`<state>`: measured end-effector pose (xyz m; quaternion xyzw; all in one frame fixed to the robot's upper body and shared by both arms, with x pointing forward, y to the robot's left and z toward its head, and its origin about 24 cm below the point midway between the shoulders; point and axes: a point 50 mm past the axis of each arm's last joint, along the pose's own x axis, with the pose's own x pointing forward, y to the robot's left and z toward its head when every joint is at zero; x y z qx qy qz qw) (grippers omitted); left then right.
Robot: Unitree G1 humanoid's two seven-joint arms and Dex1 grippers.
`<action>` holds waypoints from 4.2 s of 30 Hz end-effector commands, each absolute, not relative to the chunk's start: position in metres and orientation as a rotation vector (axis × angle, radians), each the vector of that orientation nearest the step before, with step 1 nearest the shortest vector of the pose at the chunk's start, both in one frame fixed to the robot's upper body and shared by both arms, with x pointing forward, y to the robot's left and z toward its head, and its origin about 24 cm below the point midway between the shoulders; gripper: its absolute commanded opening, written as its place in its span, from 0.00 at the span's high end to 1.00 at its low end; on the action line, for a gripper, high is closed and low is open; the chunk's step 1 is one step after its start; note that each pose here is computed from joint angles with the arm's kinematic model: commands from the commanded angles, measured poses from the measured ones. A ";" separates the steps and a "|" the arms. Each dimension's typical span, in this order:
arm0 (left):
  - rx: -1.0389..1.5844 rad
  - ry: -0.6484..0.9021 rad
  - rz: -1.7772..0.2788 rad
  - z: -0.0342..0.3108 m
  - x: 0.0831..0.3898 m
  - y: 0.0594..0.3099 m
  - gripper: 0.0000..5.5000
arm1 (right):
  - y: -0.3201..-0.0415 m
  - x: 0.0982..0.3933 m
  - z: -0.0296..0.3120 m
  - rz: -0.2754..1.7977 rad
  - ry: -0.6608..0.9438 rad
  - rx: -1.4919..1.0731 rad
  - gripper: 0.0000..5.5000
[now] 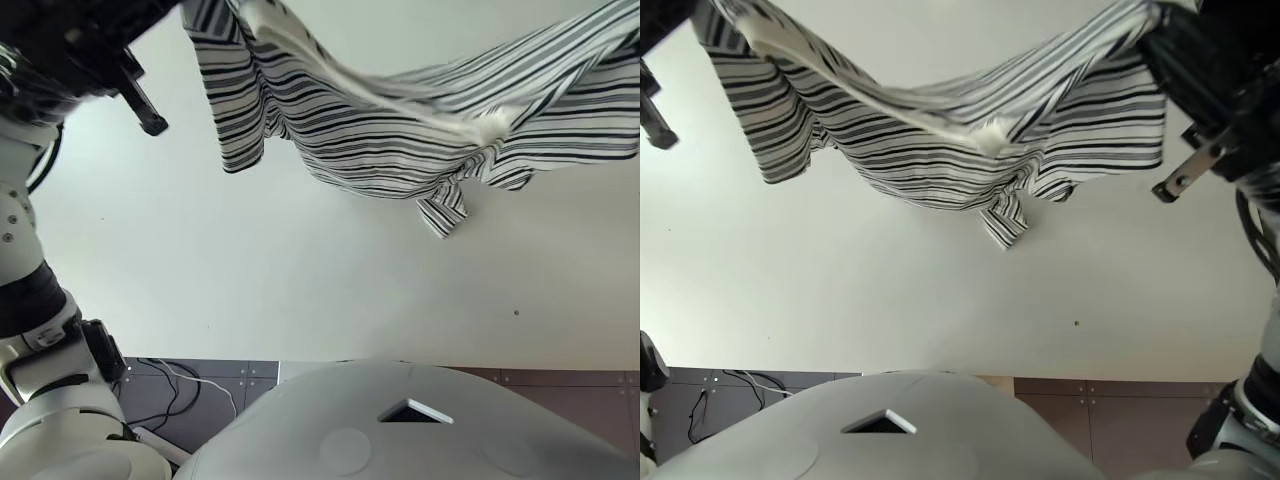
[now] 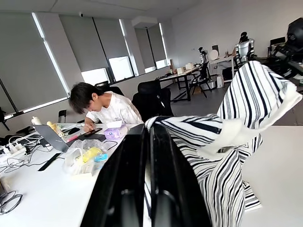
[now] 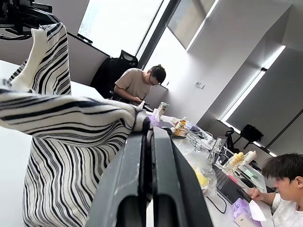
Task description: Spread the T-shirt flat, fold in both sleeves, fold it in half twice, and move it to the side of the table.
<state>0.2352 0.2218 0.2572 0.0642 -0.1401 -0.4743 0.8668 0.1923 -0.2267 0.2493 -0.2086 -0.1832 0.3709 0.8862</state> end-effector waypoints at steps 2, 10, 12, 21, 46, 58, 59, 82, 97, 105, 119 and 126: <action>0.122 -0.338 -1.089 0.305 0.211 0.230 0.98 | -0.235 0.176 0.285 0.769 -0.455 -0.421 0.98; 0.094 -0.445 -1.227 0.372 0.168 0.233 0.98 | -0.238 0.147 0.333 0.776 -0.588 -0.334 0.98; 0.125 -0.395 -1.205 0.364 0.175 0.231 0.98 | -0.237 0.145 0.337 0.788 -0.580 -0.323 0.98; 0.279 0.056 -1.028 0.184 0.273 0.221 0.98 | -0.226 0.255 0.209 0.777 -0.117 -0.199 0.98; 0.698 0.208 -0.529 0.061 0.375 0.185 0.80 | -0.235 0.372 0.067 0.220 0.259 -0.250 0.72; 0.714 0.102 -1.008 0.048 0.232 0.208 0.80 | -0.220 0.203 0.101 0.937 0.124 -0.422 0.72; 0.734 0.123 -1.010 0.045 0.229 0.209 0.80 | -0.220 0.196 0.101 0.956 0.139 -0.417 0.72; 0.772 0.402 -1.234 0.023 0.149 0.235 0.80 | -0.289 0.125 0.059 0.880 0.540 -0.476 0.59; 0.691 0.387 -1.239 0.021 0.150 0.230 0.80 | -0.257 0.093 0.059 1.203 0.694 -0.058 0.57; 0.385 0.445 -1.196 0.045 0.161 0.217 0.80 | -0.279 0.117 0.091 1.085 0.615 -0.063 0.57; 0.852 0.146 -1.296 0.022 0.236 0.150 0.80 | -0.243 0.199 0.037 0.900 0.337 -0.518 0.57; 1.088 0.146 -1.123 0.004 0.301 0.159 0.80 | -0.235 0.261 0.016 0.632 0.159 -0.881 0.57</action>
